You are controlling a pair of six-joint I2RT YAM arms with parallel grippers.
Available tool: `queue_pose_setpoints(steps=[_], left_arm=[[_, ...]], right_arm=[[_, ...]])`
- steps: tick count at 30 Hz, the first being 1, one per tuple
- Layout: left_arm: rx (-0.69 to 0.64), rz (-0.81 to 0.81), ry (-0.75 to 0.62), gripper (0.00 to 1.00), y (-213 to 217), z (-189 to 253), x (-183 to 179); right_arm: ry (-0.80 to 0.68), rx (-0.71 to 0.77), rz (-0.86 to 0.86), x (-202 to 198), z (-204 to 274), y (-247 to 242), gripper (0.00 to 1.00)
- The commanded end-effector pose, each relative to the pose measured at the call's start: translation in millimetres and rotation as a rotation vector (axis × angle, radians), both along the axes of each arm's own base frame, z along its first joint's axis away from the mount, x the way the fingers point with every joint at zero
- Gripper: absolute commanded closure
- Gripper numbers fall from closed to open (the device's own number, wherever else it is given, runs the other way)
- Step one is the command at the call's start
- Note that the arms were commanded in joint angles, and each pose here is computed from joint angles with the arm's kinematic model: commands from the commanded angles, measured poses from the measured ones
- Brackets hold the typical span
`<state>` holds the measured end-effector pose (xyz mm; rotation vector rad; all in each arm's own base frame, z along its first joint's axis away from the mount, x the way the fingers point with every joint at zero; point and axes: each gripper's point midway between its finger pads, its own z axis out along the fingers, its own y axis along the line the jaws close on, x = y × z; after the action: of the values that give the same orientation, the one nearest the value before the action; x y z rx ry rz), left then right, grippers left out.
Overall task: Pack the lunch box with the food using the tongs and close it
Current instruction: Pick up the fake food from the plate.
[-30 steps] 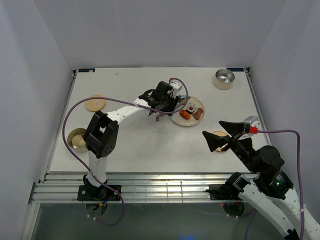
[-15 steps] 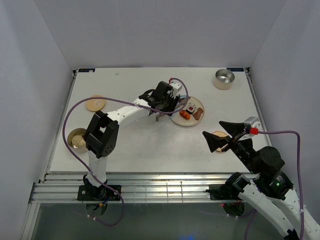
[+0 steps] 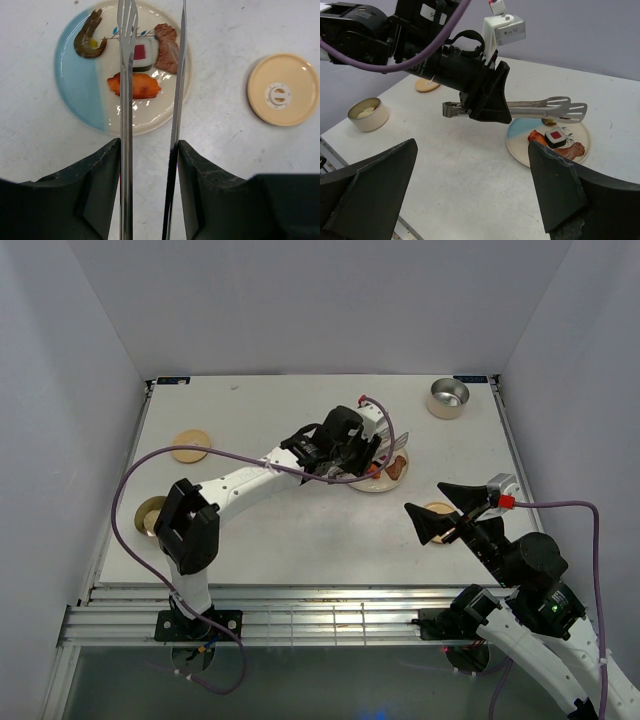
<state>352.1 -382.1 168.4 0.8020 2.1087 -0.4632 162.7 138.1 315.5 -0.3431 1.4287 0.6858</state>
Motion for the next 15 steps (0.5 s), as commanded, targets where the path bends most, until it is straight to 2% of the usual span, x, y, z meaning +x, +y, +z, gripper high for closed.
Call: queue_pose_setpoints(steps=[1, 9, 15], left_arm=[[-0.069, -0.019, -0.075, 0.43, -13.4, 44.8, -16.3], [0.044, 0.007, -0.115, 0.43, -34.5, 16.9, -24.8], [0.059, 0.03, -0.132, 0.43, -45.2, 11.7, -17.8]], right_arm=[[-0.061, 0.034, -0.006, -3.9, 22.9, -5.0, 0.03], [-0.09, 0.064, 0.006, -16.8, 38.1, -14.0, 0.03], [-0.115, 0.091, 0.001, -26.0, 45.9, -23.5, 0.03]])
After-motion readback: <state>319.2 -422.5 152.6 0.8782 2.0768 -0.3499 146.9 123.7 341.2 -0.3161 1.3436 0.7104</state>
